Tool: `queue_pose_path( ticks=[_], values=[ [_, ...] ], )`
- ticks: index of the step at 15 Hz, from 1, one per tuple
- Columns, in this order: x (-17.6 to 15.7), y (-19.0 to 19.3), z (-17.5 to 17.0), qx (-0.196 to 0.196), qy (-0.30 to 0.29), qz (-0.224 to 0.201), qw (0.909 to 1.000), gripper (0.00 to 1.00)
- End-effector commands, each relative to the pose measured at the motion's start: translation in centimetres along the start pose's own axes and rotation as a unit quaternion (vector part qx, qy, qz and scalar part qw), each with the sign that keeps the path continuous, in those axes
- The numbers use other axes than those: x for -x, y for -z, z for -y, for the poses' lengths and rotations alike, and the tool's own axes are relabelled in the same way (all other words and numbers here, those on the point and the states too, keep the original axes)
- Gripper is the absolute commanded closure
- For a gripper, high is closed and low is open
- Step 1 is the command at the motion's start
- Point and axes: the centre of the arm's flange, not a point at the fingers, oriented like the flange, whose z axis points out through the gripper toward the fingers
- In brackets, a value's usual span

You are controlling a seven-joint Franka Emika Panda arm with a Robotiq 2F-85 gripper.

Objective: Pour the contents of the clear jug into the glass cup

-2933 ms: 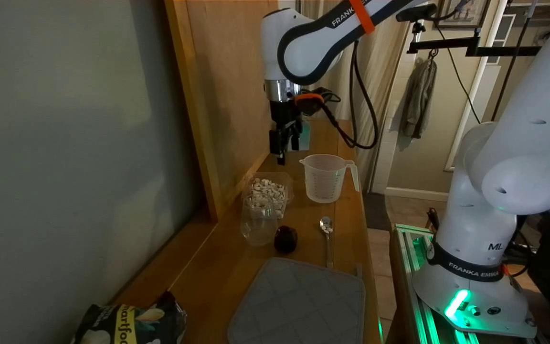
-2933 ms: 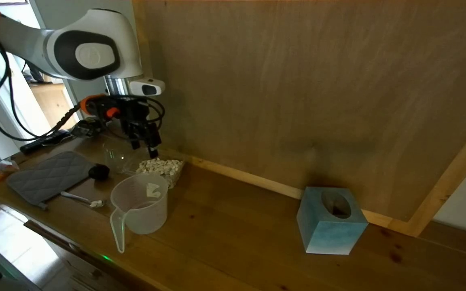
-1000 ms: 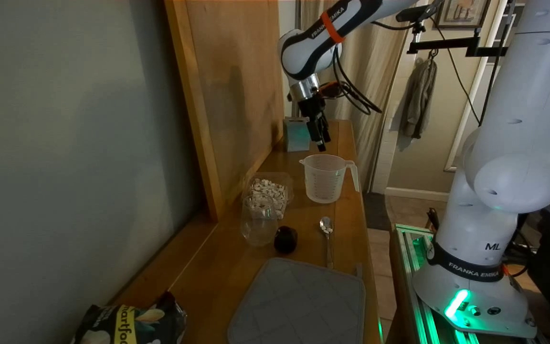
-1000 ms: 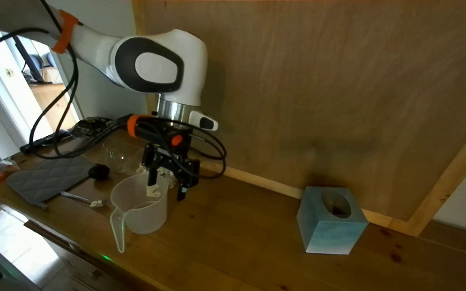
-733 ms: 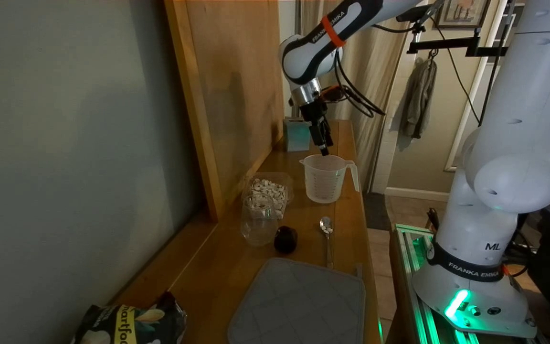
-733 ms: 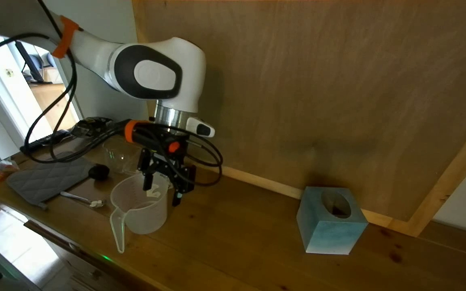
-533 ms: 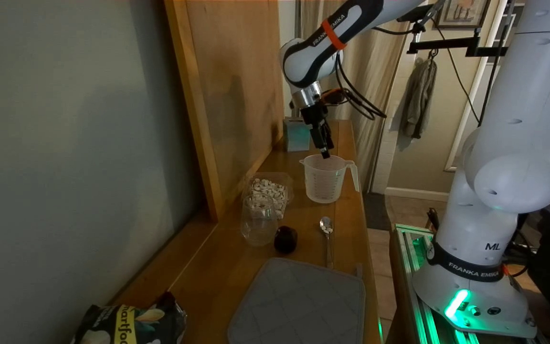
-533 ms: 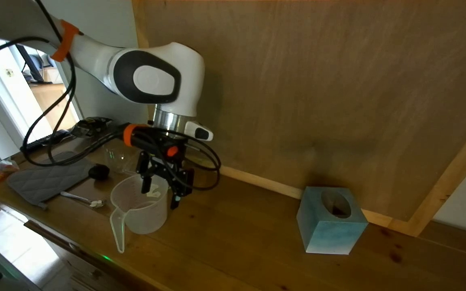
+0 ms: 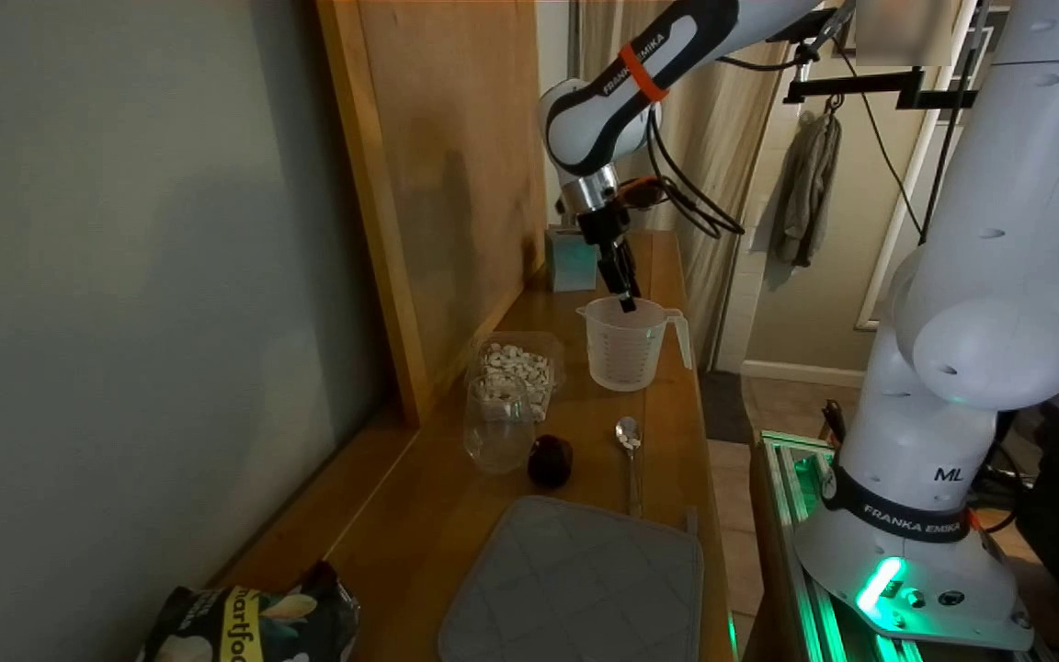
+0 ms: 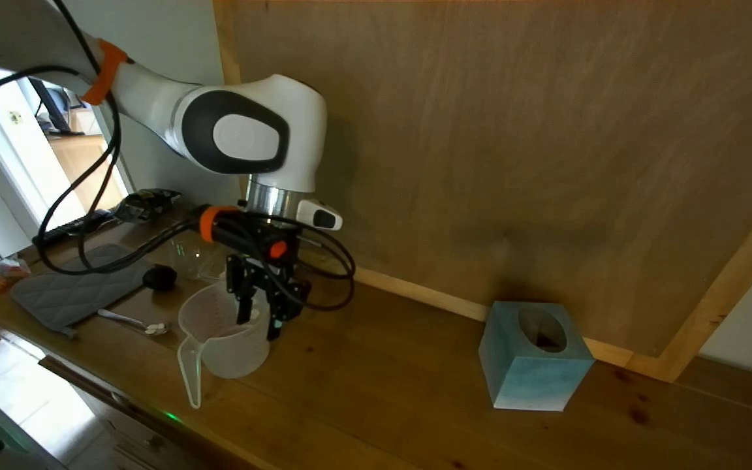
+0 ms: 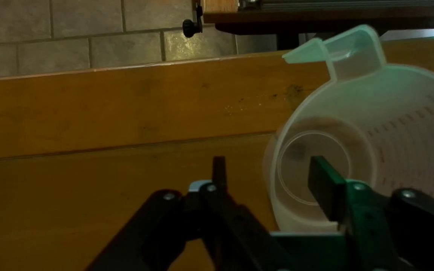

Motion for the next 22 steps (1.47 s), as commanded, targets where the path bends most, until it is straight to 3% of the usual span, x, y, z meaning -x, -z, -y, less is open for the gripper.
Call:
queue_pose_path(
  ticks=[1, 6, 22],
  values=[
    [-0.2, -0.6, 0.2, 0.004, 0.010, -0.009, 0.9999, 0.70],
    [-0.5, -1.0, 0.4, 0.005, 0.014, -0.009, 0.9999, 1.00],
    [-1.1, 1.4, 1.6, 0.022, 0.043, -0.018, 0.9987, 0.99]
  ],
)
